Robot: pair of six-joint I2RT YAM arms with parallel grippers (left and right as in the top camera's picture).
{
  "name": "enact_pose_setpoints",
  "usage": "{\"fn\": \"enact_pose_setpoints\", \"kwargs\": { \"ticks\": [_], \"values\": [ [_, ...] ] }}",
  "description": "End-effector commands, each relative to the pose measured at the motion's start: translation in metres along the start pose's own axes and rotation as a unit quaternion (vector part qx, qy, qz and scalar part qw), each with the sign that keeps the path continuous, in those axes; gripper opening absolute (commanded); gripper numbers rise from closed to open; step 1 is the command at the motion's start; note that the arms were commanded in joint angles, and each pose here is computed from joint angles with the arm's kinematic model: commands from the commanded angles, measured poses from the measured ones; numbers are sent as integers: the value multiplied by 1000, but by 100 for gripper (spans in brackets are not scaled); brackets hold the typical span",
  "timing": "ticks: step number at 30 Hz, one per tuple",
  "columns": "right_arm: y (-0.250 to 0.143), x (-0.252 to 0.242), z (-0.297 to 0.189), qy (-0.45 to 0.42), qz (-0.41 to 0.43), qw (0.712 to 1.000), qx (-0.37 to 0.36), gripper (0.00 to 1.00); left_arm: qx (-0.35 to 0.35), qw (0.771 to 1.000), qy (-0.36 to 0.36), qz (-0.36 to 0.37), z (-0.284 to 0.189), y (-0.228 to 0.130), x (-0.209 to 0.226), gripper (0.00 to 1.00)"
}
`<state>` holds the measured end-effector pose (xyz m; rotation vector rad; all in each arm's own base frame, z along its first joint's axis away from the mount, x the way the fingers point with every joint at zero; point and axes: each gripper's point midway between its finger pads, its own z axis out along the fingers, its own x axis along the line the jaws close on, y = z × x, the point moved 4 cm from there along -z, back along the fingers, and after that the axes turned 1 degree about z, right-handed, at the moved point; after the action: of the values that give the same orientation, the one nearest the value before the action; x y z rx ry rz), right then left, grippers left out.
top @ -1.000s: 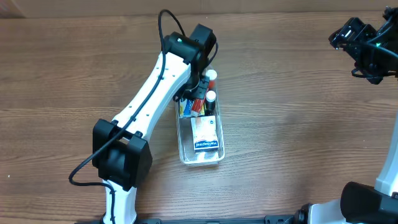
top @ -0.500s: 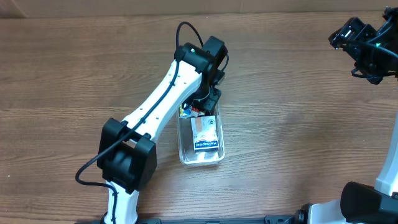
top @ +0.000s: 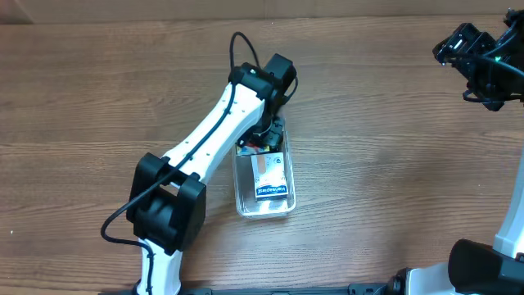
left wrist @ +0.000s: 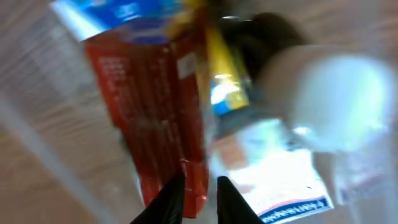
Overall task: Pack container
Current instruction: 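Push the orange tube upright into the container's far end, then withdraw the left gripper from the container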
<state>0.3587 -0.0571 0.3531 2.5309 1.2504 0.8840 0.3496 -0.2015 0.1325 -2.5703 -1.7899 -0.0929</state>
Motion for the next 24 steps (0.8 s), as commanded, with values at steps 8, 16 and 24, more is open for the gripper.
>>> {"fn": "enact_pose_setpoints", "kwargs": {
  "ticks": [8,16,24],
  "values": [
    [1,2,-4,7,-3,1000,-5,100,18,987,51,-153,3,-8,49,24],
    [1,2,-4,7,-3,1000,-5,100,-25,988,39,-147,-30,-7,49,39],
    [1,2,-4,7,-3,1000,-5,100,-161,964,41,-209,-138,-27,103,76]
  ]
}}
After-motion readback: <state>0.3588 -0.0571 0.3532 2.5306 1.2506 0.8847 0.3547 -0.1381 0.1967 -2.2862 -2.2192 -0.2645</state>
